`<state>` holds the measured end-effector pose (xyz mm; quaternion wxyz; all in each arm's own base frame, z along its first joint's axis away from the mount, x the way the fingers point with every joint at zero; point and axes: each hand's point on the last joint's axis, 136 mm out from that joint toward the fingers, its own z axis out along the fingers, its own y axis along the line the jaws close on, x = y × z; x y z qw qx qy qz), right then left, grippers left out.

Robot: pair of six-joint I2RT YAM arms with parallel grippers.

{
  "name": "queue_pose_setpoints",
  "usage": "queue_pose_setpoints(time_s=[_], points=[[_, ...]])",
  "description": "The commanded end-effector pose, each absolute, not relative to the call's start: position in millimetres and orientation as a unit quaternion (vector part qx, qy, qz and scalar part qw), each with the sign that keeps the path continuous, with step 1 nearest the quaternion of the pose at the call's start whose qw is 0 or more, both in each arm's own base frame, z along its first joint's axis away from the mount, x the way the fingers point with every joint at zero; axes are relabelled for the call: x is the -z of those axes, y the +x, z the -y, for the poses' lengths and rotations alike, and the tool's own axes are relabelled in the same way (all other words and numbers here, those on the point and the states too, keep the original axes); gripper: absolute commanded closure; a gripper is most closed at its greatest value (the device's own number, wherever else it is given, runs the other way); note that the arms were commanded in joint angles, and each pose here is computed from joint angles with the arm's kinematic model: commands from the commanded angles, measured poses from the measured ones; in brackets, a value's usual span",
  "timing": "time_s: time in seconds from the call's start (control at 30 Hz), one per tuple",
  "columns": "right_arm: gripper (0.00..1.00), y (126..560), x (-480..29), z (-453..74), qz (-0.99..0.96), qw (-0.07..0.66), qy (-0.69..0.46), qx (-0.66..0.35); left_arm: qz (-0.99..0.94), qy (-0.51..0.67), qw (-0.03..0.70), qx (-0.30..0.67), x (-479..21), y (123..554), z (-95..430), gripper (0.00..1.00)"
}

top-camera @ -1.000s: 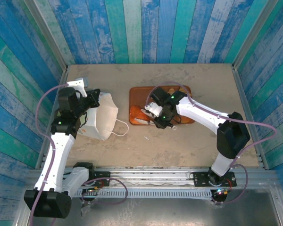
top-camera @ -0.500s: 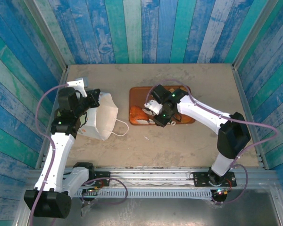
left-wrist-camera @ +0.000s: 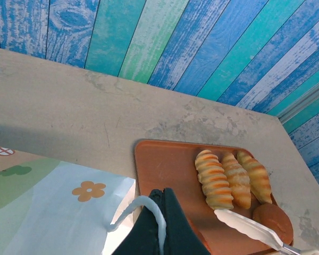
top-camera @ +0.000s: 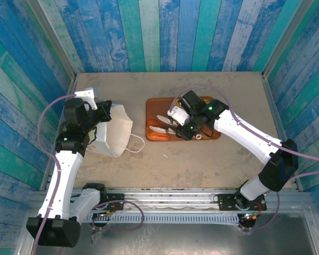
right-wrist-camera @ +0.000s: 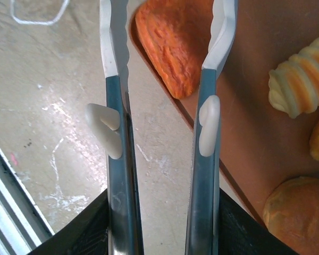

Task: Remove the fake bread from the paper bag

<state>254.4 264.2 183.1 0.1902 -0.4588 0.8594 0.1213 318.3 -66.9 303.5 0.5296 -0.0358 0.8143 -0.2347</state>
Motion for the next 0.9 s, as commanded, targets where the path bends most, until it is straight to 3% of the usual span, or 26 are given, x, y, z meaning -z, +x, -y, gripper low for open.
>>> queue_pose_setpoints(time_s=[0.0, 0.27, 0.57, 0.87], points=[[0.55, 249, -201, -272, -0.854, 0.210, -0.447, -0.166, -0.800, -0.025, 0.554, 0.230, -325, 312, 66, 1.00], [0.56, 244, -213, -285, -0.853, 0.213, -0.422, -0.220, -0.799, -0.027, 0.557, 0.225, -328, 310, 64, 1.00], [0.57, 226, -228, -326, -0.824, 0.191, -0.397, -0.356, -0.797, -0.027, 0.568, 0.205, -333, 302, 58, 1.00], [0.58, 205, -215, -353, -0.808, 0.171, -0.417, -0.381, -0.820, 0.099, 0.528, 0.199, -324, 291, 81, 1.00]])
